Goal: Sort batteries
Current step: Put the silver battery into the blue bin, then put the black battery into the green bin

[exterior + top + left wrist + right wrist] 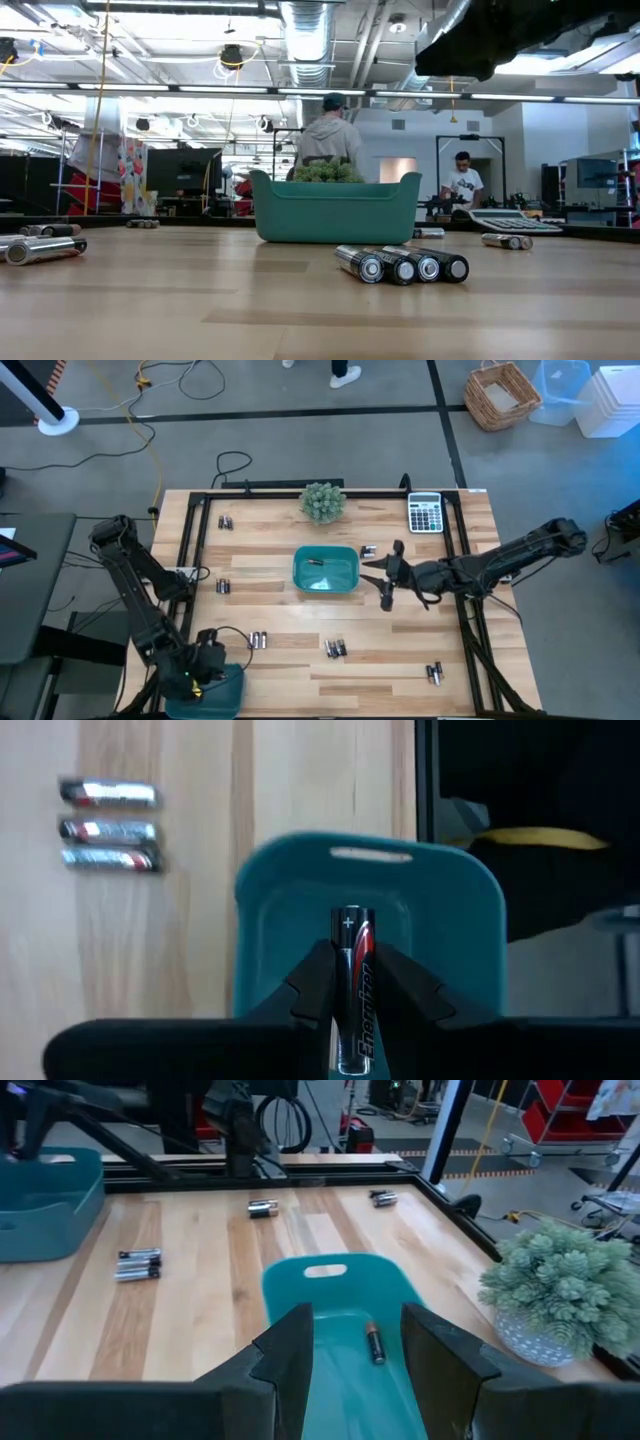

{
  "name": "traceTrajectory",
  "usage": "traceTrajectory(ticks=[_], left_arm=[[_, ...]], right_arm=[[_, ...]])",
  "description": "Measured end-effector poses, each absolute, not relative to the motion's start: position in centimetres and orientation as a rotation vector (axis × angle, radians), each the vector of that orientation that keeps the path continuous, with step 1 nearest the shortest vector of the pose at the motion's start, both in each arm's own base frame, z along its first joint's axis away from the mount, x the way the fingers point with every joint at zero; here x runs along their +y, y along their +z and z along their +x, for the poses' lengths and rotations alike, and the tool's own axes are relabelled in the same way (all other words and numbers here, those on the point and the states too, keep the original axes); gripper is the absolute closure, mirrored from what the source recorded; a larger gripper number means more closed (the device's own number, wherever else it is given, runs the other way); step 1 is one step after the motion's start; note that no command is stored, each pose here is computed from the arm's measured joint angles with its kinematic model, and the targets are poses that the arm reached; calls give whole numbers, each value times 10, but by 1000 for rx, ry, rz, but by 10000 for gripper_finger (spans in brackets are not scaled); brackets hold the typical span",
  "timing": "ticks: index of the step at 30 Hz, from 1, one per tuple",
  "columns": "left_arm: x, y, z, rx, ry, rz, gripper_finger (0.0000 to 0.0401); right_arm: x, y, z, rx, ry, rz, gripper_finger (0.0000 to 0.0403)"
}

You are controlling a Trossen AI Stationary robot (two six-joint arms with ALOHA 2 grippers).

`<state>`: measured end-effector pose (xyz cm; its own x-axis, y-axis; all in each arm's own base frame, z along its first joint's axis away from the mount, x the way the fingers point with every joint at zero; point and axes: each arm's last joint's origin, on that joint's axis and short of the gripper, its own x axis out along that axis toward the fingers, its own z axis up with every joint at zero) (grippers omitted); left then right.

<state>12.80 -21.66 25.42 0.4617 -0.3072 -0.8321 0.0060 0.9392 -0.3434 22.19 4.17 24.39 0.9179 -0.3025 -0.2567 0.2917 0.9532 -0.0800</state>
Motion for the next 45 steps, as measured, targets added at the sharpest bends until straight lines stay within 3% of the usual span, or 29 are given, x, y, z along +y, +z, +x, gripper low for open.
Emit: traceTrajectory(ticks=[12, 25, 45], left_arm=[[-216, 226, 106, 1184, -51, -450, 348], [-215, 222, 103, 1190, -46, -431, 238], [-173, 223, 155, 921, 124, -50, 258]], right_arm=[[37, 244, 223, 275, -326, -44, 235], [34, 244, 223, 275, -340, -47, 235], [17, 241, 225, 315, -389, -94, 235]])
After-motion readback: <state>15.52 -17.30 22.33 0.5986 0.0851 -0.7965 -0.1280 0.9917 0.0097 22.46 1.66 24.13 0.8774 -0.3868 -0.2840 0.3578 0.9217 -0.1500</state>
